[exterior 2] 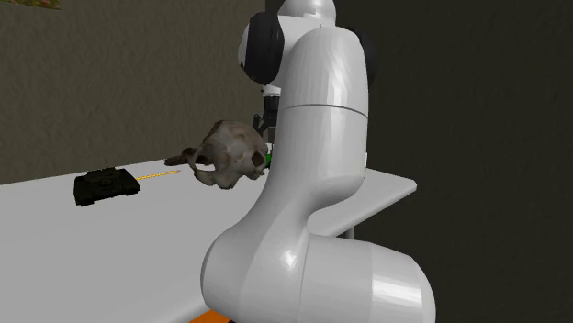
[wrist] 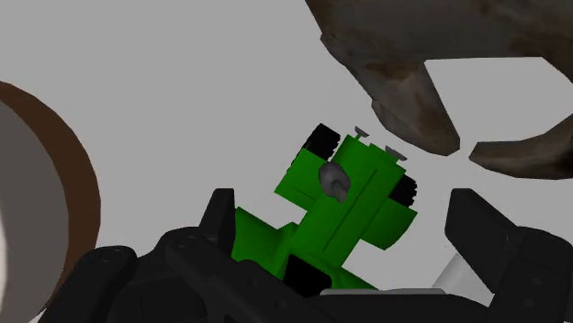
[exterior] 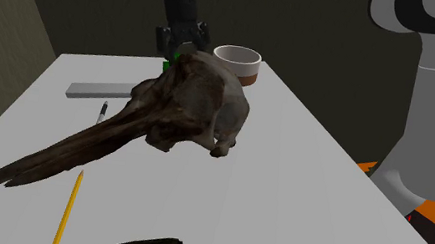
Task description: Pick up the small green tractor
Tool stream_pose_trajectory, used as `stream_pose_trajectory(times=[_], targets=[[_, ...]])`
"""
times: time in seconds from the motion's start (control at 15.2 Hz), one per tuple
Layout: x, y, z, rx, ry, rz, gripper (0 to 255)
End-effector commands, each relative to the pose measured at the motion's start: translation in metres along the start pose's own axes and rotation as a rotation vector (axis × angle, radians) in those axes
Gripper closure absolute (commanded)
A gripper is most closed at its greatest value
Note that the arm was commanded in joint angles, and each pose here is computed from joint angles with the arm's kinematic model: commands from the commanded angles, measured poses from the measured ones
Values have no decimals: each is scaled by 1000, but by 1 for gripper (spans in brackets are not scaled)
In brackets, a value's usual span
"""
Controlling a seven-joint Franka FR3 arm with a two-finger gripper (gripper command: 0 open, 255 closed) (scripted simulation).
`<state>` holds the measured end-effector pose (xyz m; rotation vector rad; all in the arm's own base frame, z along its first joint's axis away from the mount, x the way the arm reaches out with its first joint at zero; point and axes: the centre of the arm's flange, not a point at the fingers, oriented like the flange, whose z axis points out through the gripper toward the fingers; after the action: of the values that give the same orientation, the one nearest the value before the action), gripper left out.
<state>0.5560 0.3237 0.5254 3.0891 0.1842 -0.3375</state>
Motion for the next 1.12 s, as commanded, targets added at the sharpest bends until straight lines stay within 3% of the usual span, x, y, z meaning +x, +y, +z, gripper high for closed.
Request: stream_pose_trajectory(times=[0.0,0.13,0.2,0.79,1.06], targets=[[2,-1,10,0,0,0,0],[3,-1,13,0,0,0,0],[3,-1,13,0,0,0,255],[3,-1,13,0,0,0,255],[-2,0,-7,0,0,0,255]])
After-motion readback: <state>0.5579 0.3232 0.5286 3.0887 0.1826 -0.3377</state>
